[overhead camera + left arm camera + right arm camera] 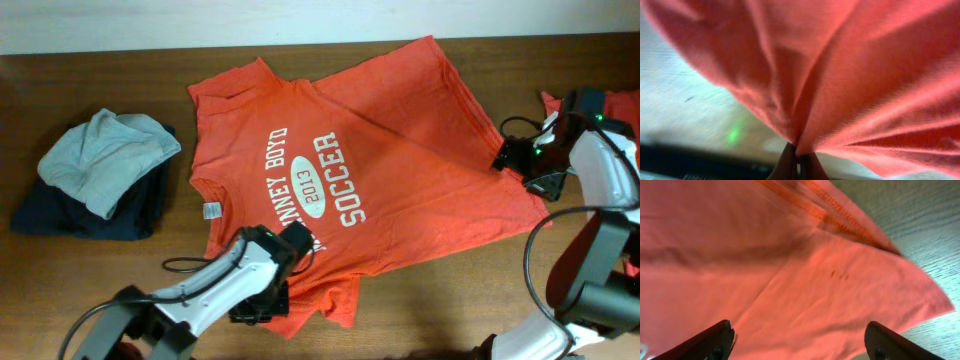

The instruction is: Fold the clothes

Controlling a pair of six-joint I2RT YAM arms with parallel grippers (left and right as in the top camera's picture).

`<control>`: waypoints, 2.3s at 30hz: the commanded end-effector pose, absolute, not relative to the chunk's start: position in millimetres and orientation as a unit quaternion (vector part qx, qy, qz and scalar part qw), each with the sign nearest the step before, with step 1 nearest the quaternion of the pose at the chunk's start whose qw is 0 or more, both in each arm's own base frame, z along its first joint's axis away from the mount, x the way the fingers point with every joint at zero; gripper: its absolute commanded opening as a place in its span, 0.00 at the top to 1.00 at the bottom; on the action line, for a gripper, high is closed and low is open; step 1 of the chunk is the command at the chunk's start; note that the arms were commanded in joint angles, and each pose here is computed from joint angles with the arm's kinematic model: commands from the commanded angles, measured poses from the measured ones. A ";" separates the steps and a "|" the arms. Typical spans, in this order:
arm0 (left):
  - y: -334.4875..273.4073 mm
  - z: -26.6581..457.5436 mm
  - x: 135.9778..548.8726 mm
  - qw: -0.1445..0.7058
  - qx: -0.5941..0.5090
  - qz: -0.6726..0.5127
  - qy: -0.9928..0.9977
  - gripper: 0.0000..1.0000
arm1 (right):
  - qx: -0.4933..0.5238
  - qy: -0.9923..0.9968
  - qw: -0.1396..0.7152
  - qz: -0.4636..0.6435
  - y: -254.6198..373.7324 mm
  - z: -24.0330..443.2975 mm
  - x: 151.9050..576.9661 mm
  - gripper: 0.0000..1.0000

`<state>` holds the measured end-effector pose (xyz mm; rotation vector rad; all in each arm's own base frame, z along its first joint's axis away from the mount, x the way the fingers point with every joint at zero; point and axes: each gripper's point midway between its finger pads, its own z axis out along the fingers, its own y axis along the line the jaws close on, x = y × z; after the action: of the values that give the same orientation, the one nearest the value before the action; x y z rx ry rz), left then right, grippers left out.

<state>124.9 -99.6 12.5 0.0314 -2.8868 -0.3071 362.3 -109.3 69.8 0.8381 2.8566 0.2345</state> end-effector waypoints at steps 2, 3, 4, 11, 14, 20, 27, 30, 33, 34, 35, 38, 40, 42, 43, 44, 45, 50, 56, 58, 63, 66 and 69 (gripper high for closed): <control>-70.0 29.7 134.8 0.090 0.071 -0.131 -0.985 1.00 | 0.326 0.944 0.004 0.047 -114.0 31.2 340.4 0.15; -67.4 31.3 137.0 0.085 0.073 -0.131 -0.985 1.00 | 0.326 0.944 -0.008 0.046 -113.0 26.2 337.0 0.15; -66.5 33.0 139.1 0.080 0.074 -0.126 -0.986 1.00 | 0.327 0.944 -0.016 0.040 -114.5 21.9 334.6 0.15; -59.5 37.6 133.9 0.087 0.065 -0.138 -0.984 1.00 | 0.252 0.961 0.065 0.094 -108.2 24.9 375.3 0.19; -59.5 37.6 133.9 0.087 0.065 -0.138 -0.984 0.99 | 0.126 0.948 0.173 0.235 -66.1 51.6 423.2 0.26; -59.5 37.6 133.9 0.085 0.082 -0.140 -0.983 1.00 | 0.089 0.951 0.224 0.194 -59.9 48.3 455.5 0.50; -59.4 37.6 134.1 0.083 0.091 -0.141 -0.982 0.99 | 0.074 0.957 0.205 0.191 -45.5 -2.5 467.1 0.76; -59.5 37.6 133.9 0.083 0.097 -0.141 -0.982 1.00 | 0.116 0.967 0.190 0.122 -77.0 -18.8 461.8 0.84; -59.2 37.8 133.6 0.084 0.096 -0.142 -0.982 1.00 | 0.142 0.967 0.192 0.083 -108.5 -19.5 457.9 0.85; -59.2 37.8 133.6 0.084 0.096 -0.142 -0.982 1.00 | 0.150 0.966 0.194 0.084 -115.5 -18.5 457.1 0.85; -59.2 37.8 133.6 0.084 0.096 -0.142 -0.982 1.00 | 0.156 0.964 0.197 0.088 -121.2 -17.2 456.5 0.85; -59.1 37.8 133.6 0.083 0.096 -0.142 -0.982 0.99 | 0.171 0.953 0.215 0.127 -133.0 -7.2 459.0 0.84; -58.2 38.1 133.3 0.084 0.096 -0.145 -0.981 0.99 | 0.174 0.942 0.235 0.164 -137.9 5.0 464.8 0.79; -56.9 38.7 132.4 0.085 0.095 -0.148 -0.981 1.00 | 0.174 0.929 0.257 0.200 -143.6 19.3 470.4 0.77; -56.5 38.9 131.9 0.086 0.095 -0.149 -0.981 1.00 | 0.177 0.927 0.261 0.204 -146.9 22.2 470.8 0.77; -56.2 39.0 131.6 0.086 0.095 -0.150 -0.980 0.99 | 0.183 0.925 0.262 0.204 -153.6 24.2 469.6 0.77; -56.2 39.0 131.5 0.087 0.095 -0.149 -0.980 0.99 | 0.188 0.924 0.263 0.202 -158.6 25.1 468.2 0.77; -59.1 42.1 137.6 0.078 0.085 -0.144 -0.983 0.93 | 0.191 0.922 0.253 0.224 -155.3 28.7 460.4 0.74; -115.3 133.2 234.0 -0.107 -0.015 -0.026 -0.994 0.35 | 0.123 0.892 0.288 0.326 -100.1 82.7 475.3 0.66; -152.5 154.4 292.1 -0.229 -0.099 0.026 -0.968 0.40 | 0.101 0.898 0.276 0.328 -72.9 81.0 480.4 0.66; -189.8 112.1 347.7 -0.255 -0.182 0.040 -0.949 0.59 | 0.103 0.919 0.236 0.300 -36.7 67.3 483.0 0.66; -192.7 64.7 378.2 -0.248 -0.207 0.028 -0.946 0.67 | 0.105 0.934 0.225 0.258 -36.9 57.2 482.1 0.66; -187.0 31.6 399.3 -0.244 -0.206 0.029 -0.947 0.73 | 0.090 0.940 0.233 0.231 -41.3 54.3 484.3 0.62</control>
<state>386.7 -198.8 69.3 -0.6552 -3.6209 0.1512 474.5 -25.0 37.5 0.2799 2.6059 0.7940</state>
